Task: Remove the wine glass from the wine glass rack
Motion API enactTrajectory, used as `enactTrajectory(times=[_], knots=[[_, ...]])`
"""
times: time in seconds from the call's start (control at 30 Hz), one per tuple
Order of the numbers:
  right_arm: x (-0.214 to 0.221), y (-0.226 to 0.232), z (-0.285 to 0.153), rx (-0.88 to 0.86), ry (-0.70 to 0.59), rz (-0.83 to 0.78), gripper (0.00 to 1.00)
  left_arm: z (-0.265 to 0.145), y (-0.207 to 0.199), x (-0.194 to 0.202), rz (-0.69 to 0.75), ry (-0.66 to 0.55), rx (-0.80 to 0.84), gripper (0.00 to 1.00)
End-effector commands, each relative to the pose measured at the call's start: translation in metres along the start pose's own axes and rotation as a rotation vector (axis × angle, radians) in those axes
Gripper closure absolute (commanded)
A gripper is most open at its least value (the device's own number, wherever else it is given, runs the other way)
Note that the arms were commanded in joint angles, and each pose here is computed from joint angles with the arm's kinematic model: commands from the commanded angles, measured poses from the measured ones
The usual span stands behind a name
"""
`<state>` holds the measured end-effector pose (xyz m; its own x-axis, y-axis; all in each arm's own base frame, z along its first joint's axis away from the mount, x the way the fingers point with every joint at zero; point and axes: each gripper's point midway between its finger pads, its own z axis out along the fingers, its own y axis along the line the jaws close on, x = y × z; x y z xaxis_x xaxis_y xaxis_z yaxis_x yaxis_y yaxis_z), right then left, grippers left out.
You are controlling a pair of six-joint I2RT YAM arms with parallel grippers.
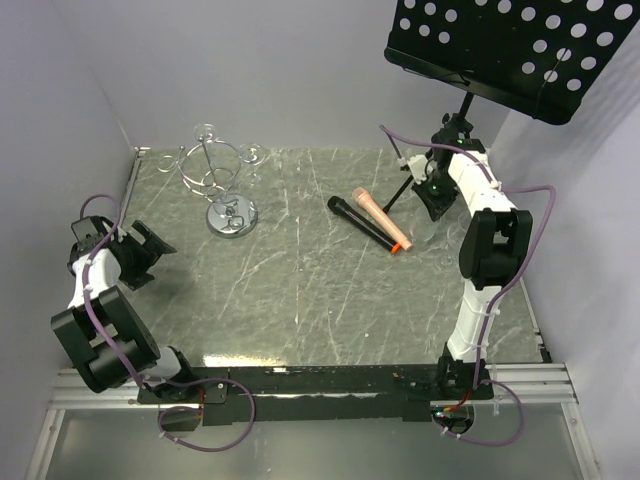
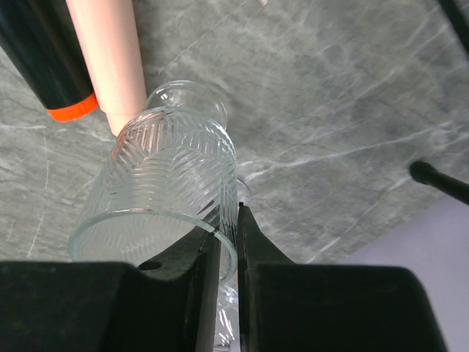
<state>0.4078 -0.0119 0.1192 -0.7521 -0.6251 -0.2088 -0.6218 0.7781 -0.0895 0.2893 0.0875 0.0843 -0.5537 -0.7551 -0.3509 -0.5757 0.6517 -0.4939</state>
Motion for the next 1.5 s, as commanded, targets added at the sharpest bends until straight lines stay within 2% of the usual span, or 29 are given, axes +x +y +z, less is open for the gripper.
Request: enactTrajectory(times=[0.0,0.13,0.3,0.5,0.67,0.97,1.07,1.17,1.2,1.23,1.27,1.37,1.47], knots=[[0.001,-0.005,-0.004,0.033,-0.005,0.011,0.97,-0.003,-0.001,-0.012,0.038,-0.044,0.002,0.0],[-0.003,-0.006,0.001,0.029,-0.015,0.033,0.93,-0.003,-0.003,-0.014,0.041,-0.046,0.004,0.0],[-0.003,-0.002,-0.001,0.018,-0.024,0.053,0.78,-0.005,-0.004,-0.017,0.049,-0.047,0.002,0.0],[-0.001,0.0,-0.009,0.041,-0.055,0.055,0.67,-0.003,-0.004,-0.015,0.034,-0.045,0.011,0.0],[-0.005,-0.001,-0.022,0.069,-0.091,0.065,0.62,-0.004,-0.008,-0.016,0.038,-0.043,0.028,0.0],[-0.031,0.013,-0.073,0.064,-0.27,0.041,0.56,-0.011,-0.031,-0.03,0.065,-0.082,0.128,0.0],[-0.047,0.026,-0.088,0.031,-0.372,-0.008,0.48,-0.011,-0.032,-0.038,0.08,-0.098,0.12,0.0],[-0.068,0.05,-0.113,-0.034,-0.554,-0.069,0.39,-0.012,-0.033,-0.044,0.098,-0.113,0.118,0.0],[-0.077,0.057,-0.123,-0.051,-0.629,-0.079,0.33,-0.013,-0.034,-0.045,0.102,-0.115,0.12,0.0],[-0.084,0.062,-0.132,-0.059,-0.7,-0.088,0.21,-0.014,-0.035,-0.047,0.107,-0.121,0.122,0.0],[-0.09,0.069,-0.145,-0.077,-0.771,-0.091,0.0,-0.015,-0.037,-0.048,0.111,-0.124,0.129,0.0],[-0.116,0.086,-0.166,-0.152,-0.945,-0.085,0.0,-0.02,-0.042,-0.051,0.128,-0.138,0.149,0.0],[-0.142,0.11,-0.183,-0.266,-1.032,-0.132,0.0,-0.028,-0.052,-0.056,0.159,-0.176,0.188,0.0]])
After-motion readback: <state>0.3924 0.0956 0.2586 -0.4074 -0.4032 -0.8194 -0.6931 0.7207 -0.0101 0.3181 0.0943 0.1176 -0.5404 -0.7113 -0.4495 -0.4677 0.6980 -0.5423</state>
